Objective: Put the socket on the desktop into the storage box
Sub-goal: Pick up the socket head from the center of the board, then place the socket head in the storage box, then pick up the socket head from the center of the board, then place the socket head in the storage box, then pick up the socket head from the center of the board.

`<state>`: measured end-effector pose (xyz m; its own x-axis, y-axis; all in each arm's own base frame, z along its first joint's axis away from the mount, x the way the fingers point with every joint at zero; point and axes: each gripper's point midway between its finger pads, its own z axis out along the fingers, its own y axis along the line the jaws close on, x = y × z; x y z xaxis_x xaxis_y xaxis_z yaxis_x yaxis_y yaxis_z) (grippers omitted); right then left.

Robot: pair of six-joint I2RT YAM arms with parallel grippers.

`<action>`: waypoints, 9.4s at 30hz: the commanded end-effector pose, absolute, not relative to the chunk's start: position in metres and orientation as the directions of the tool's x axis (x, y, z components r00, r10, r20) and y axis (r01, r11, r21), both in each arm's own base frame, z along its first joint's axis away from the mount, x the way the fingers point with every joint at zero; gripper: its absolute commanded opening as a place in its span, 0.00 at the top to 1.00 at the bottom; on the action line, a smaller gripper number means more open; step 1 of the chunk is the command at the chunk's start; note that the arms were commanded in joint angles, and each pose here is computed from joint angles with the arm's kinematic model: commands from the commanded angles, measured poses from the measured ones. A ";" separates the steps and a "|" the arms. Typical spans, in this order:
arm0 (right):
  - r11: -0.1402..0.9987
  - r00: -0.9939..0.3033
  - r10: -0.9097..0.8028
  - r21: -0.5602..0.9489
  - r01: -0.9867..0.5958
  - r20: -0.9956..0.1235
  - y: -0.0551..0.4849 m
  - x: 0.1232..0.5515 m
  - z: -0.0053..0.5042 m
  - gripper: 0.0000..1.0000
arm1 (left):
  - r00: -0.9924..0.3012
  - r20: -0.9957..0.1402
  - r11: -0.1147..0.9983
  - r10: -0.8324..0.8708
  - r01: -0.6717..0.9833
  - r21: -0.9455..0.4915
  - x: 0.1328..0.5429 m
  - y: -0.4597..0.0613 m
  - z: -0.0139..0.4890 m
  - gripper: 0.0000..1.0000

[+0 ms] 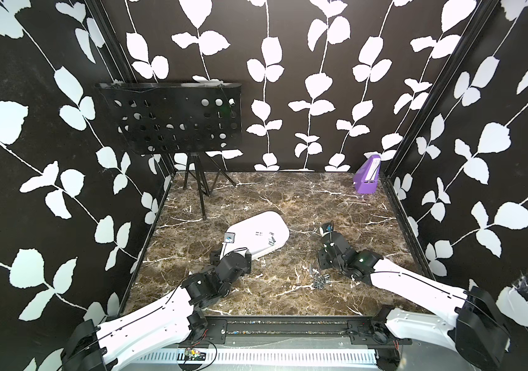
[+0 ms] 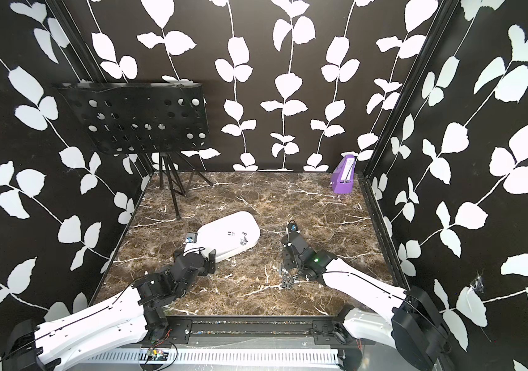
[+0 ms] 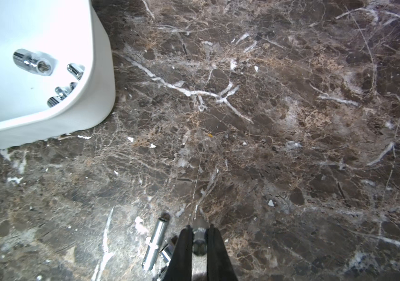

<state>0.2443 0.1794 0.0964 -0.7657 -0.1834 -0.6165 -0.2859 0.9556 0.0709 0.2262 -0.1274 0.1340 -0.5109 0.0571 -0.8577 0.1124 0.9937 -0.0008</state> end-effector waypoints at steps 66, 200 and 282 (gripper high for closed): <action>0.868 -0.732 -0.468 -0.103 -0.485 -0.496 0.196 0.208 0.058 0.55 | -0.584 -0.789 0.815 0.188 0.541 -0.207 0.205 -0.235 0.126 0.05; 0.874 -0.788 -0.218 0.243 -0.420 -0.576 0.374 0.326 0.135 0.92 | -0.417 -0.908 0.947 -0.042 0.272 -0.169 0.215 -0.146 0.167 0.02; 0.984 -0.898 -0.162 -0.004 -0.176 -0.410 0.207 0.207 -0.005 0.85 | -0.574 -0.811 0.819 0.114 0.516 -0.250 0.204 -0.229 0.136 0.07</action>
<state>0.2198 0.2223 0.0153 -0.8709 -0.1626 -0.4639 -0.1943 0.9807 0.0209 0.2021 -0.2322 0.1318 -0.5777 0.1216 -0.8072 0.5315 0.8065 -0.2589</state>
